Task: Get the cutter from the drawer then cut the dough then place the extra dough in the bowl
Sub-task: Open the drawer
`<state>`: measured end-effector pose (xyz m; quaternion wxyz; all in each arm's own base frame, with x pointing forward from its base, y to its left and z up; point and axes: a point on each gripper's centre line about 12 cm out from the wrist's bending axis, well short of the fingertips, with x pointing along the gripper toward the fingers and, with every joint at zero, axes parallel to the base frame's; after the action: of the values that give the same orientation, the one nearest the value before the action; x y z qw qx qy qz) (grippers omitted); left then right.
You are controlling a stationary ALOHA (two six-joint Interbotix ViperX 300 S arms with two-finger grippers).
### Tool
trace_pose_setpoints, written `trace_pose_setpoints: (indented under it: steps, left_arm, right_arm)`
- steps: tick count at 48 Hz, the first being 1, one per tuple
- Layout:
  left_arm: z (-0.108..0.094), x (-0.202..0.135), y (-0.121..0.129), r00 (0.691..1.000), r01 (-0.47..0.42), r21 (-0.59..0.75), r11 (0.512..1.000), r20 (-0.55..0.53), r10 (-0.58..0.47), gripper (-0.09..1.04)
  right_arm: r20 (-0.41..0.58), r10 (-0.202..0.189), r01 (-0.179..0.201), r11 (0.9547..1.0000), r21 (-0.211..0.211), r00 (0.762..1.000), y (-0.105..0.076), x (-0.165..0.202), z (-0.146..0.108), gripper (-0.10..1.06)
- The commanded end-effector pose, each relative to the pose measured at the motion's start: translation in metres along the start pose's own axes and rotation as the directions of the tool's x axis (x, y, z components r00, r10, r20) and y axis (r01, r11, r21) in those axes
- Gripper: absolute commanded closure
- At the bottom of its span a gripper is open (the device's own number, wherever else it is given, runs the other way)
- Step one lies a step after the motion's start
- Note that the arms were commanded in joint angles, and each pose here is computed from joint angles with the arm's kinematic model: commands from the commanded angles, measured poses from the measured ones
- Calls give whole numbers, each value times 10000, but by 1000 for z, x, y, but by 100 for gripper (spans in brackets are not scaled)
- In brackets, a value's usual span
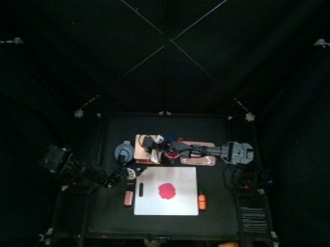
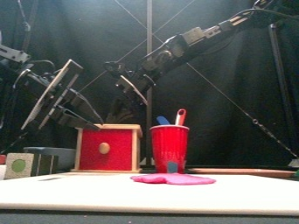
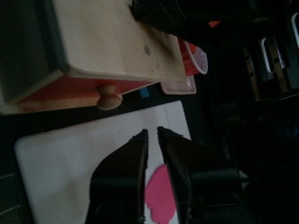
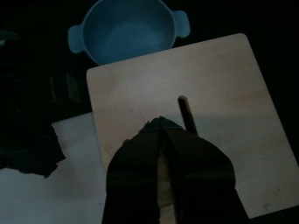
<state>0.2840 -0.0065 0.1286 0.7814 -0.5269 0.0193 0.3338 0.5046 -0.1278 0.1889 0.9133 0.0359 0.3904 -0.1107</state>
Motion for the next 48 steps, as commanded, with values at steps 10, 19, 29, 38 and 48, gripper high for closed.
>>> trace_pose_setpoints:
  steps: [10, 19, 29, 38, 48]
  left_arm:
    - [-2, 2, -2, 9957, -920, -1320, 9870, -53, 921, 15]
    - [3, 8, 6, 9875, -1472, -1774, 9731, 298, 1548, 15]
    - [3, 20, 7, 9832, -1648, -1762, 9704, 485, 1758, 16]
    - [6, 29, 8, 9796, -1752, -1772, 9685, 672, 1895, 16]
    - [12, 34, 13, 9734, -1925, -1833, 9640, 888, 2112, 16]
  right_arm:
    - [93, 33, -33, 10000, -26, 10000, 3, -8, 6, 94]
    - [124, 56, -57, 10000, 52, 9999, 4, -8, 6, 94]
    - [155, 55, -57, 9999, 98, 9999, 4, -8, 7, 94]
    - [170, 66, -68, 9999, 102, 9998, 5, -8, 7, 94]
    - [170, 66, -68, 9999, 133, 9998, 5, -6, 8, 94]
